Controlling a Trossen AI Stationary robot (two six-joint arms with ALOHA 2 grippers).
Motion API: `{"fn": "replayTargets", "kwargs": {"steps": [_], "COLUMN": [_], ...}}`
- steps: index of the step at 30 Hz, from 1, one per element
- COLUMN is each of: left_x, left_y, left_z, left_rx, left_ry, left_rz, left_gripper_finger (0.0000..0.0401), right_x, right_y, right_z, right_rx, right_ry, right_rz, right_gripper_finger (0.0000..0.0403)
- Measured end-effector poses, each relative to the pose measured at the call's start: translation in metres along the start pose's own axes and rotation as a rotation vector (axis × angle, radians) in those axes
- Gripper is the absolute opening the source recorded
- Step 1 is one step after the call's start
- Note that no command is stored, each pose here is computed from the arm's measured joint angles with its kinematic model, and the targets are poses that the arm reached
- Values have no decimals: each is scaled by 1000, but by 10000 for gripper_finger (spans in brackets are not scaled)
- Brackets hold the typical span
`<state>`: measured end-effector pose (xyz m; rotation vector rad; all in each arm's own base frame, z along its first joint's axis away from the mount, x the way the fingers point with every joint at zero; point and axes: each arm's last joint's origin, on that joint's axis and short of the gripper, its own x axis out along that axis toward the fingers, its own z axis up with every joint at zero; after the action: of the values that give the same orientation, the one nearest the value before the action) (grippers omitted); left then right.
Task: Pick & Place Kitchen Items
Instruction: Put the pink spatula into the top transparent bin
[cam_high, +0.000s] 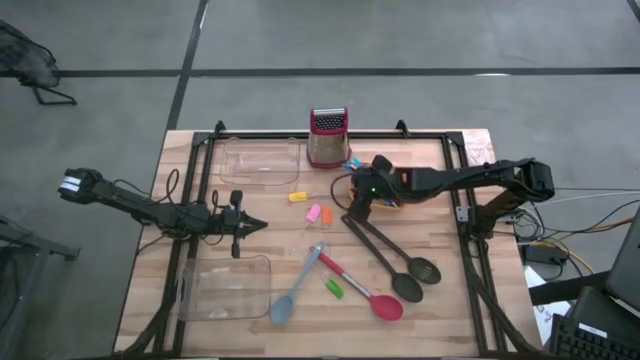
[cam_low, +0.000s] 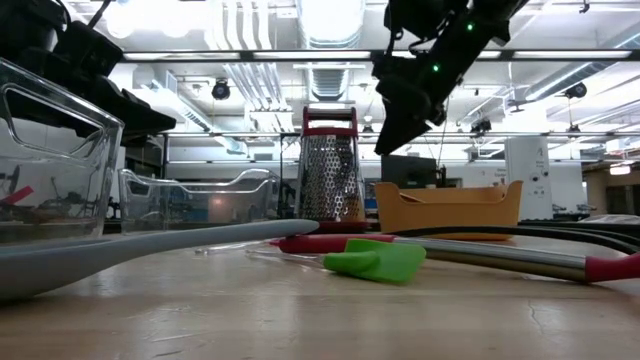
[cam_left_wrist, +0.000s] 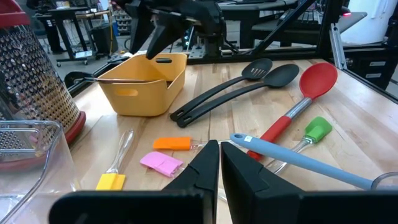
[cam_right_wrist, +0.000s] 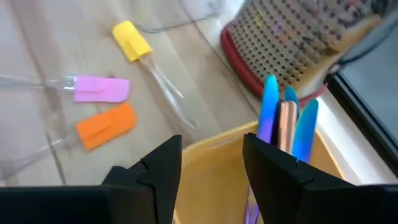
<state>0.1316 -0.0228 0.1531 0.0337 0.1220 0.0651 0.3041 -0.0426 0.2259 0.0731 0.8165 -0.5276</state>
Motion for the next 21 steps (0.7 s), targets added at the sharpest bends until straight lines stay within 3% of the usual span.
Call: {"fn": "replayTargets", "kwargs": {"steps": [9, 21], "left_x": [0, 0], "left_y": [0, 0], "left_z": [0, 0], "left_rx": [0, 0], "left_ry": [0, 0], "left_rz": [0, 0], "left_gripper_finger": [23, 23], "right_x": [-9, -15], "right_y": [25, 39], "right_z": [9, 5], "right_rx": [-86, -122], "right_ry": [-149, -159], "right_rz": [86, 124], "right_gripper_finger": [185, 155]}}
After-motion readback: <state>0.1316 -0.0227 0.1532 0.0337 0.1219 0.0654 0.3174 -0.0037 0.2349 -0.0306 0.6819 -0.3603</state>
